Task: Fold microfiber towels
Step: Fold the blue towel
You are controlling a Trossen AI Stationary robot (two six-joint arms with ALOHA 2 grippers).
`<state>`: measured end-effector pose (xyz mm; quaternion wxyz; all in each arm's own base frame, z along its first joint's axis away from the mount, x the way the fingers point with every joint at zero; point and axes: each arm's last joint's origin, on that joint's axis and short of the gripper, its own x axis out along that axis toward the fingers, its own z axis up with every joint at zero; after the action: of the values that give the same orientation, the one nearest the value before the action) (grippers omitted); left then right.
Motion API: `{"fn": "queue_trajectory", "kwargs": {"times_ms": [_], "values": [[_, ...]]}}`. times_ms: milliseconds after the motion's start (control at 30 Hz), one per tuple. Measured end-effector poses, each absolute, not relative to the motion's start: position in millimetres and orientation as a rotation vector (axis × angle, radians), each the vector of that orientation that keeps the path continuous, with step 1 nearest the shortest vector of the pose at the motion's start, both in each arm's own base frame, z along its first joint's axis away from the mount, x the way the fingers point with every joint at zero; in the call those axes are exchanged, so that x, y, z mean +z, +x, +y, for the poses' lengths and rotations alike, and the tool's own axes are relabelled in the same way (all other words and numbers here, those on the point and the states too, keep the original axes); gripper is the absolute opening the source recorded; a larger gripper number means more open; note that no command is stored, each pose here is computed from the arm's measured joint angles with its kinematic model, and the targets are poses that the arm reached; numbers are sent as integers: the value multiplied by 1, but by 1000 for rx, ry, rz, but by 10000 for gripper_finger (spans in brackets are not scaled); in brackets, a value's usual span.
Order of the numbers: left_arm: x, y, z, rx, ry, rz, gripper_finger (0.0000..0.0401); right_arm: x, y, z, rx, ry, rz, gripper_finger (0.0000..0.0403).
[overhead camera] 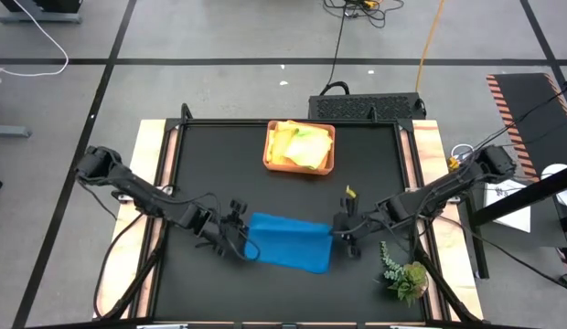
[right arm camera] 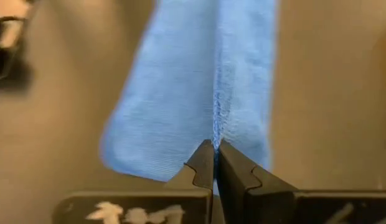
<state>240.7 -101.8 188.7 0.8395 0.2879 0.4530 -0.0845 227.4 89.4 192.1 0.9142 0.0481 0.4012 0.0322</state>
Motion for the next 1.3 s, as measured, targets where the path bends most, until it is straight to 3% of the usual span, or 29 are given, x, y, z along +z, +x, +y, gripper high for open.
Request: {"fn": "queue_trajectory", "kwargs": {"times_ms": [233, 500, 667, 1033, 1300], "values": [[188, 234, -120, -227, 542, 937, 1, 164, 240, 111, 185, 137, 891, 0], [157, 236, -144, -262, 522, 1003, 2, 156, 248, 123, 267, 205, 872, 0], [154, 237, -145, -219, 432, 1012, 30, 154, 250, 129, 381, 271, 887, 21], [182, 234, -142, -203, 336, 895, 108, 166, 243, 123, 359, 283, 890, 117], [195, 254, -130, -101, 299, 734, 115, 157, 244, 102, 75, 193, 925, 120]]}}
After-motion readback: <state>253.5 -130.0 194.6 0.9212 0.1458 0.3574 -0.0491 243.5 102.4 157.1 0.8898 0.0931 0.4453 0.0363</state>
